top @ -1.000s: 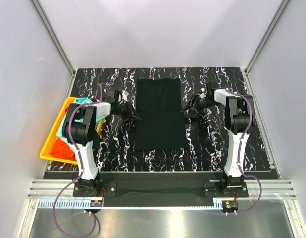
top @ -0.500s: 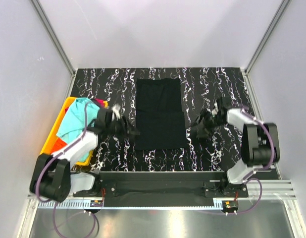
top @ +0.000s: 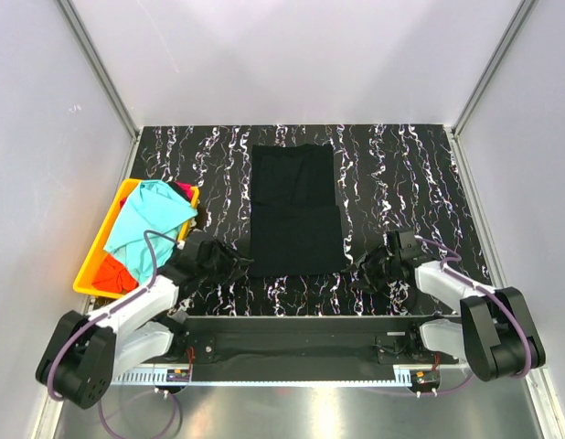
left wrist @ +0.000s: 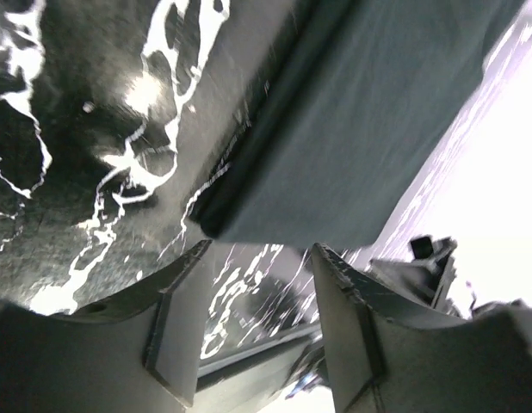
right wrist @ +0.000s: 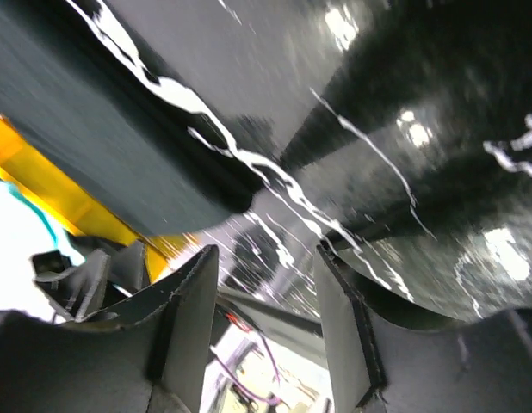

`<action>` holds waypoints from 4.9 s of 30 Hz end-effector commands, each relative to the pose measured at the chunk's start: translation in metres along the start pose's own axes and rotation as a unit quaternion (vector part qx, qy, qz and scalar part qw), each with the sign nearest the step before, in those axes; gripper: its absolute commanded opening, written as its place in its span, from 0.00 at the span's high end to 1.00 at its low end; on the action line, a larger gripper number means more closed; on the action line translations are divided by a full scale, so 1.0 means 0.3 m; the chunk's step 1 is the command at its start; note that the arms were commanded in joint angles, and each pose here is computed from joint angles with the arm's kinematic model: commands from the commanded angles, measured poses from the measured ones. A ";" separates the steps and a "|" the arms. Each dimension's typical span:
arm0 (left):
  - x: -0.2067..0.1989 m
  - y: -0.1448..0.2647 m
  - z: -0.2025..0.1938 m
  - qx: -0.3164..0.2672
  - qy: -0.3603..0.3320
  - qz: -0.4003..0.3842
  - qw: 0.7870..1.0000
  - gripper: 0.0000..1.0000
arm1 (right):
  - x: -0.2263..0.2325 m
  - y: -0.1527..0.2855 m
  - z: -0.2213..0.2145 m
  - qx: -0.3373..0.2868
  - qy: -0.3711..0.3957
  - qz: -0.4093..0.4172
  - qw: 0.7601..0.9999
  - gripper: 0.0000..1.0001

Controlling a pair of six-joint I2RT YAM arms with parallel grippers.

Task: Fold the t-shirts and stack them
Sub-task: Fold the tshirt

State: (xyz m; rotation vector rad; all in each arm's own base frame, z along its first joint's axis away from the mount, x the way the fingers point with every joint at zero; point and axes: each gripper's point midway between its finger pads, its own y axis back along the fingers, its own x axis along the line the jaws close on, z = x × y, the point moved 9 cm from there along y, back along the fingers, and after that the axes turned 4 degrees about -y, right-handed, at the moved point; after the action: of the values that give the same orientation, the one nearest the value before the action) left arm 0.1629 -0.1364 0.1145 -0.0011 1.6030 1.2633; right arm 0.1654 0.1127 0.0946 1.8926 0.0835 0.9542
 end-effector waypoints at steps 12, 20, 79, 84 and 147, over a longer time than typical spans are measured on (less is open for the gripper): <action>0.042 -0.076 -0.018 -0.028 0.099 0.104 0.989 0.54 | 0.052 -0.064 0.060 -0.078 -0.045 -0.004 0.996 0.46; 0.069 -0.114 -0.025 -0.016 0.116 0.140 0.983 0.55 | 0.045 -0.096 0.072 -0.073 -0.058 -0.027 0.995 0.46; -0.177 0.255 -0.077 -0.019 0.005 0.010 1.000 1.00 | 0.246 0.167 -0.170 0.074 0.271 0.033 0.959 1.00; -0.267 0.227 -0.016 -0.061 -0.019 0.023 0.998 1.00 | 0.390 0.182 -0.134 0.070 0.280 0.054 0.956 1.00; -0.167 0.524 -0.093 0.036 -0.067 -0.135 0.988 1.00 | 0.124 0.454 -0.290 0.191 0.234 0.060 0.952 1.00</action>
State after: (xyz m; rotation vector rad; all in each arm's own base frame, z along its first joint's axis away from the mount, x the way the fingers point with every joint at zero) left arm 0.0747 -0.1132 0.2308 -0.0383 1.5188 0.9769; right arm 0.0923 0.1201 0.2315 1.9548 0.4669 1.5564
